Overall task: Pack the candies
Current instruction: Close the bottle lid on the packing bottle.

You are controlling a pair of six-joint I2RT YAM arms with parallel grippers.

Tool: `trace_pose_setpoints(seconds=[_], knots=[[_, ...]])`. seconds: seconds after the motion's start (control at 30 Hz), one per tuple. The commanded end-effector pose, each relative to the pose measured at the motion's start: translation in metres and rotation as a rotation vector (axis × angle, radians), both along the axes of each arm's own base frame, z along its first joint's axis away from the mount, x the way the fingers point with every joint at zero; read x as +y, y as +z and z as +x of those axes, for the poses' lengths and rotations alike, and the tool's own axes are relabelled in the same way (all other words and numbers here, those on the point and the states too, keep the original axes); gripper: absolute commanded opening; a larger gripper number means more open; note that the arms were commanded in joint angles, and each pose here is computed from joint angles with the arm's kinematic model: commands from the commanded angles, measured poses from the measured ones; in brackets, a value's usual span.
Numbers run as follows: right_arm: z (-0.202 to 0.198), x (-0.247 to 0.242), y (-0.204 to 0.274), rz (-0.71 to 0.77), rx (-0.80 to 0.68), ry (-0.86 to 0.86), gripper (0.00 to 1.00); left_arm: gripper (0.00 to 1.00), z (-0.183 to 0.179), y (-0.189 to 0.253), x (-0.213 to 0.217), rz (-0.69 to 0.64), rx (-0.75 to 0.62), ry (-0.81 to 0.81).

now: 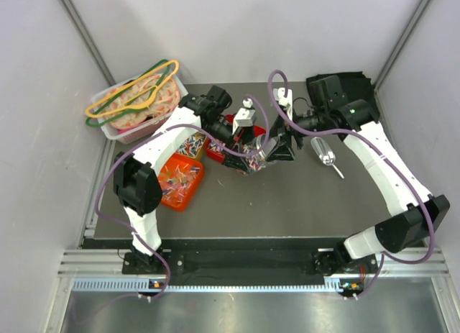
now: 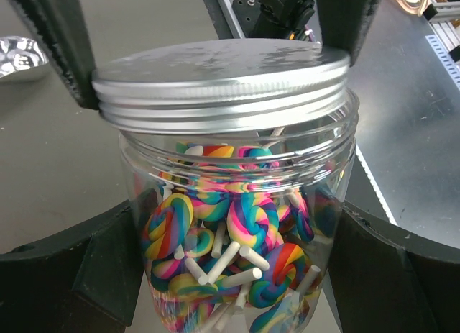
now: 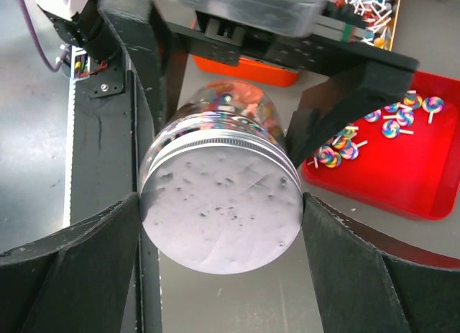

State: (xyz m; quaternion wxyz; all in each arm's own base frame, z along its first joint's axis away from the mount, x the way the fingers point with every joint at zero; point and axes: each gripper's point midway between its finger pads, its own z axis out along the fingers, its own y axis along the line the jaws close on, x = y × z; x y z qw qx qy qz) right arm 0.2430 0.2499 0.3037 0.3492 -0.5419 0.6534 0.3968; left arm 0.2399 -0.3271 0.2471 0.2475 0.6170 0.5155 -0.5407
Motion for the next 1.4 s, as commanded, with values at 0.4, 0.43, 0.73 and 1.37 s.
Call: trace_pose_setpoints(seconds=[0.4,0.43,0.73,1.37], knots=[[-0.009,0.007,0.011,0.03,-0.074,0.024,0.76,0.4,-0.005,0.031,-0.013,-0.12,0.017,-0.038],[-0.008,0.007,0.01,0.03,-0.067,0.024,0.76,0.4,-0.005,0.031,-0.014,-0.12,0.015,-0.039],[0.001,0.012,-0.008,0.034,-0.028,-0.03,0.76,0.36,0.006,0.041,-0.018,-0.112,-0.04,0.001],[0.021,0.013,-0.007,0.085,0.108,-0.108,0.76,0.37,0.027,0.073,-0.011,-0.121,-0.26,0.068]])
